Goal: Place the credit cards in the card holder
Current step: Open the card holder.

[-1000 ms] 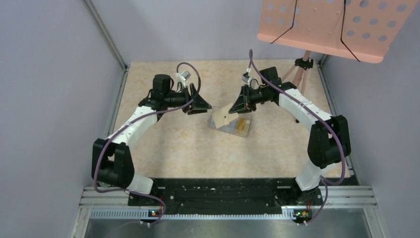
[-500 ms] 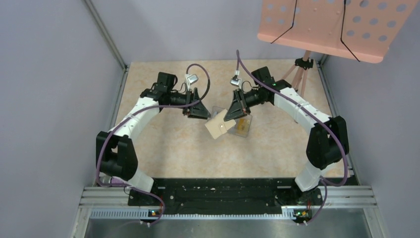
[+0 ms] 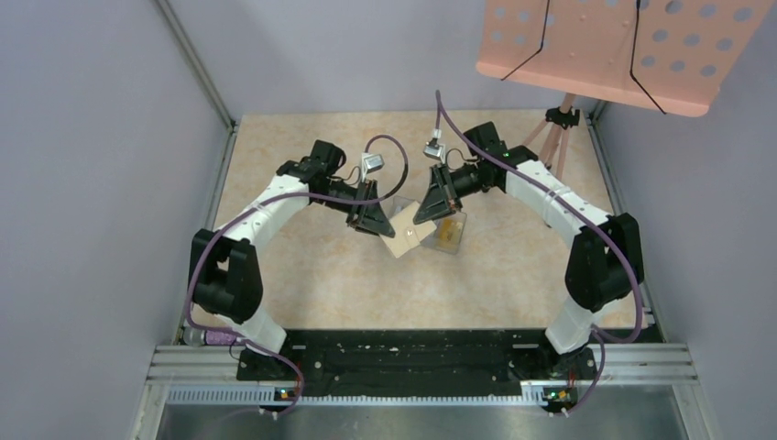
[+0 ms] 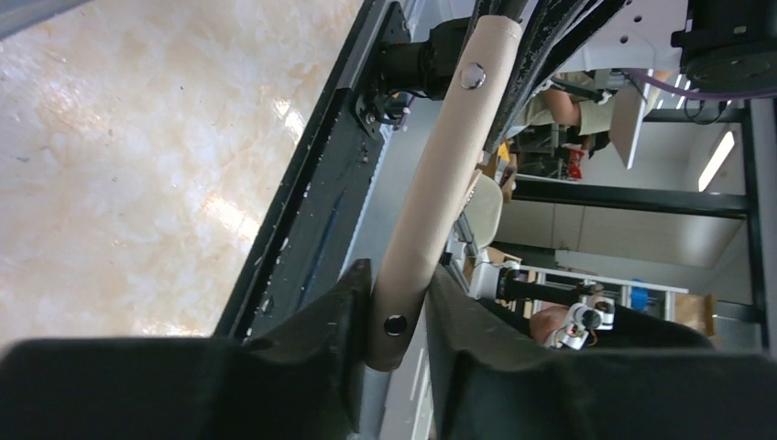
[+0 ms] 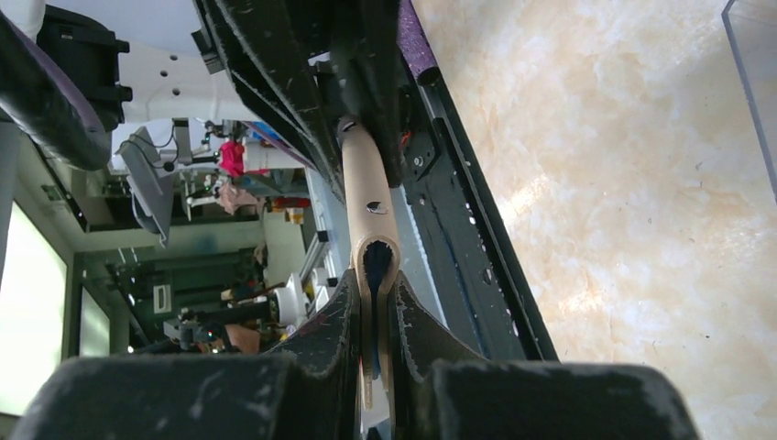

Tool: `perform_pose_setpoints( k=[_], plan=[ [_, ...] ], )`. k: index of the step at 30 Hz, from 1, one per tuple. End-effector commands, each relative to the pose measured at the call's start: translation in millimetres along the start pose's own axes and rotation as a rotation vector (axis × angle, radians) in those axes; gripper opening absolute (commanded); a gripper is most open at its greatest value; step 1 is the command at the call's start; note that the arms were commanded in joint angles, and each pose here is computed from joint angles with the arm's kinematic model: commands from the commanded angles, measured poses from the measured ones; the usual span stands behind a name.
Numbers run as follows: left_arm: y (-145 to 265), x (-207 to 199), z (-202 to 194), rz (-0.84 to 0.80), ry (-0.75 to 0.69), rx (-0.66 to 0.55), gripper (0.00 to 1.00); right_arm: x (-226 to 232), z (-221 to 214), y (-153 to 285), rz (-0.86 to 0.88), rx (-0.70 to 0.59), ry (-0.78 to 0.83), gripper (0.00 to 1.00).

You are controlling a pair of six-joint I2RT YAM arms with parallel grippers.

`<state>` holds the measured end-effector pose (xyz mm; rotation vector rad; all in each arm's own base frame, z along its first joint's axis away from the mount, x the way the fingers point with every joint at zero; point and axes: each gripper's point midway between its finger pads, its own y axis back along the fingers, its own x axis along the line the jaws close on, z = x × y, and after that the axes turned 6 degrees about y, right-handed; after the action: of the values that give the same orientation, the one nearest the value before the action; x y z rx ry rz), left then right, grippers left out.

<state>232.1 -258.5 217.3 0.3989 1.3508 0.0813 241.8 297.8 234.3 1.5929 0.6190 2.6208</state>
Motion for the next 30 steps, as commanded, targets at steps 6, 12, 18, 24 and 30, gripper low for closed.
perform_pose_setpoints(
  k=[6,12,18,24,30],
  plan=[
    [3.3,-14.3,-0.8,-0.038,-0.038,0.007,0.05,-1.6,25.8,-0.9,-0.085,-0.047,0.067,0.51],
    [10.4,0.9,18.3,0.141,-0.027,-0.157,0.0,-16.2,43.2,7.2,-0.25,-0.119,0.05,0.81],
    [35.2,24.0,34.9,0.444,-0.001,-0.396,0.0,-27.9,58.4,11.9,-0.453,-0.174,0.068,0.92],
    [63.7,26.9,36.0,0.686,-0.022,-0.57,0.0,-20.9,68.2,-3.5,-0.525,-0.157,0.088,0.92],
    [76.0,17.1,37.3,0.808,-0.063,-0.642,0.0,-5.6,75.5,-31.9,-0.465,-0.115,0.099,0.79]
  ],
)
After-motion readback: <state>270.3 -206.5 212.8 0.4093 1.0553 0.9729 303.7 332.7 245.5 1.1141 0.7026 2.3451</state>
